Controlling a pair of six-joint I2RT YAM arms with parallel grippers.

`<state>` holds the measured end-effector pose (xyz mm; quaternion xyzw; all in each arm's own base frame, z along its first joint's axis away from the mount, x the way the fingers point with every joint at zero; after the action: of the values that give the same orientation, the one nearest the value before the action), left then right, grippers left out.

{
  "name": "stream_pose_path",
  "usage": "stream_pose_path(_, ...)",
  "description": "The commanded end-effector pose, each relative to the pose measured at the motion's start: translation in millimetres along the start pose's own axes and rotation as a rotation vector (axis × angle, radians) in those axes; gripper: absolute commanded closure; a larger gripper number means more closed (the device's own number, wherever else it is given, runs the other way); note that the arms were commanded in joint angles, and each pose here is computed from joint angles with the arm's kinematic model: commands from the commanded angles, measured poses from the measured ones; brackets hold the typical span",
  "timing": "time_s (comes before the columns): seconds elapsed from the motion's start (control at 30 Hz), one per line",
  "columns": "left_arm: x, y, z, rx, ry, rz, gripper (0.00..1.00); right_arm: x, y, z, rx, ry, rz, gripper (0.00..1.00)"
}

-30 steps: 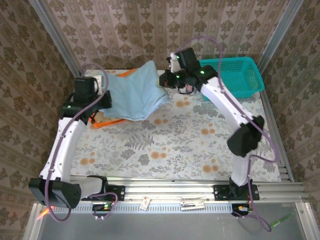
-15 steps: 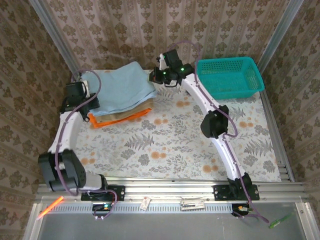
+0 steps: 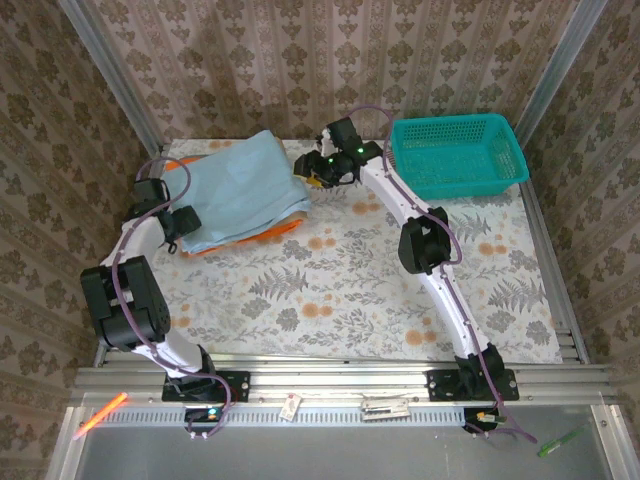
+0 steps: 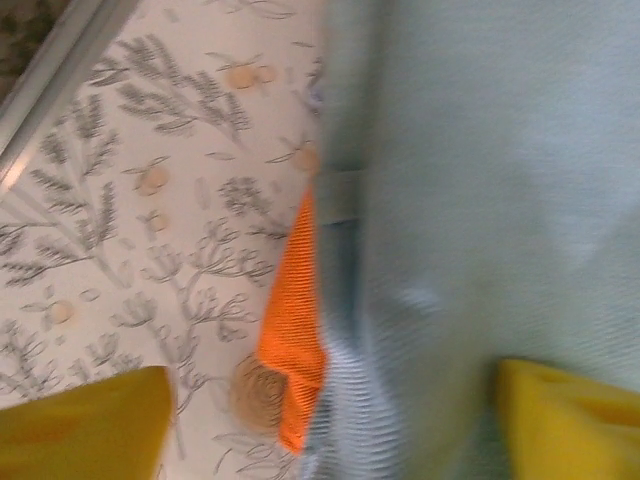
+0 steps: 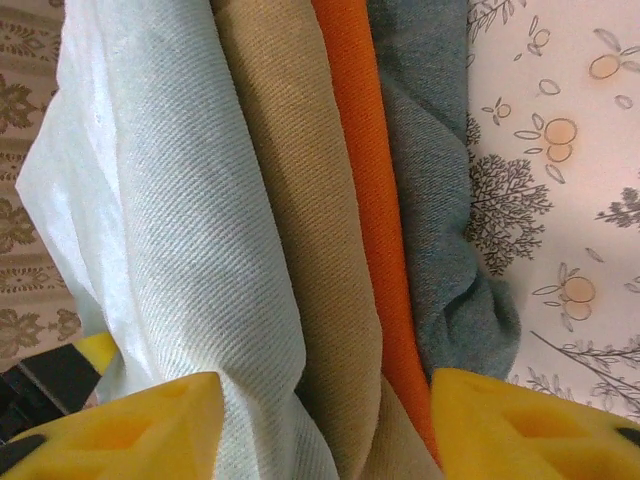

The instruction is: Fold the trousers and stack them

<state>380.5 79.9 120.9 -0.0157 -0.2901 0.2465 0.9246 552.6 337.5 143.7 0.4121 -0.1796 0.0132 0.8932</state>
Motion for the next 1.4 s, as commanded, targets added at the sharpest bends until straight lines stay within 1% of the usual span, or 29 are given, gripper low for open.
stream_pose_path(0.0,29.4,-11.1,53.4,-0.044,-0.108,0.053,0.02,19.3,46.6,55.8,0.086,-0.06,0.065,0.37)
stream_pose_path(0.07,39.9,-22.3,92.1,-0.084,-0.172,0.047,0.01,22.9,58.4,76.1,0.095,-0.083,0.085,0.34)
stream_pose_path(0.1,39.8,-29.2,107.2,-0.107,-0.188,0.033,0.02,23.1,62.3,83.9,0.095,-0.089,0.092,0.34)
stream_pose_path(0.2,24.0,-48.2,147.9,-0.132,-0.233,-0.041,0.03,18.0,68.0,104.8,0.081,-0.104,0.111,0.33)
stream_pose_path(0.23,14.0,-51.8,158.3,-0.124,-0.243,-0.065,0.05,14.7,68.5,111.0,0.075,-0.11,0.117,0.33)
stream_pose_path(0.3,-10.0,-60.1,174.2,-0.142,-0.258,-0.099,0.11,7.3,65.0,123.5,0.054,-0.122,0.122,0.33)
stream_pose_path(0.37,-44.4,-73.0,174.3,-0.209,-0.227,-0.096,0.18,-10.7,45.3,126.2,0.02,-0.125,0.096,0.33)
stream_pose_path(0.4,-60.2,-80.7,170.1,-0.245,-0.199,-0.097,0.22,-19.8,36.6,126.3,0.023,-0.137,0.074,0.31)
stream_pose_path(0.43,-77.4,-86.1,163.5,-0.268,-0.163,-0.083,0.27,-31.1,27.7,127.9,0.033,-0.151,0.052,0.31)
stream_pose_path(0.5,-107.3,-101.9,147.4,-0.33,-0.112,-0.071,0.43,-54.3,8.8,130.7,0.018,-0.15,0.008,0.31)
stream_pose_path(0.53,-118.9,-110.2,138.7,-0.354,-0.097,-0.074,0.56,-65.7,-0.3,133.5,-0.001,-0.153,-0.009,0.31)
stream_pose_path(0.57,-126.8,-116.7,129.9,-0.363,-0.093,-0.078,0.74,-76.7,-7.4,136.3,-0.012,-0.156,-0.027,0.31)
stream_pose_path(0.63,-137.8,-128.9,109.3,-0.373,-0.081,-0.106,0.96,-97.3,-16.3,140.4,-0.01,-0.152,-0.056,0.32)
stream_pose_path(0.67,-141.3,-133.4,95.3,-0.369,-0.074,-0.116,1.0,-108.2,-19.6,142.8,-0.009,-0.145,-0.065,0.32)
stream_pose_path(0.73,-143.3,-134.8,66.9,-0.326,-0.065,-0.113,1.0,-127.7,-27.2,148.2,-0.017,-0.127,-0.082,0.32)
stream_pose_path(0.83,-131.9,-115.7,30.4,-0.184,-0.084,-0.069,1.0,-149.7,-33.9,161.9,-0.043,-0.117,-0.088,0.34)
stream_pose_path(0.93,-120.2,-105.5,-2.3,-0.168,-0.059,-0.003,1.0,-160.4,-33.4,183.1,-0.08,-0.121,-0.064,0.34)
stream_pose_path(1.07,-109.3,-92.2,-37.9,-0.107,-0.008,0.038,1.0,-159.5,-26.1,216.8,-0.093,-0.177,-0.043,0.33)
stream_pose_path(1.1,-105.1,-87.2,-43.1,-0.074,-0.009,0.041,1.0,-157.9,-18.8,230.9,-0.085,-0.208,-0.024,0.33)
stream_pose_path(1.13,-101.6,-78.2,-48.1,-0.018,-0.007,0.056,1.0,-156.1,-17.9,240.1,-0.092,-0.226,-0.019,0.33)
stream_pose_path(1.2,-93.3,-67.9,-55.6,0.035,0.001,0.099,1.0,-148.9,-19.4,258.3,-0.104,-0.274,-0.025,0.33)
stream_pose_path(1.27,-82.1,-66.9,-64.4,0.02,0.02,0.154,1.0,-142.0,-19.9,275.7,-0.095,-0.323,-0.04,0.33)
stream_pose_path(1.37,-61.2,-64.5,-70.8,0.026,0.042,0.232,1.0,-138.6,-16.4,292.9,-0.077,-0.364,-0.047,0.33)
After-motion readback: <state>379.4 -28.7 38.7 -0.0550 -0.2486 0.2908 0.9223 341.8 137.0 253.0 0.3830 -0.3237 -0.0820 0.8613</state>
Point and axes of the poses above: each hand's point on the last joint's axis, 136 mm out from that joint toward the fingers, its own z axis back along the fingers, its own y axis along the line the jaws close on, x = y × z, the point moved 2 cm from there along z, back along the fingers, and after that the axes turned 3 degrees about z, right-handed, at the moved point
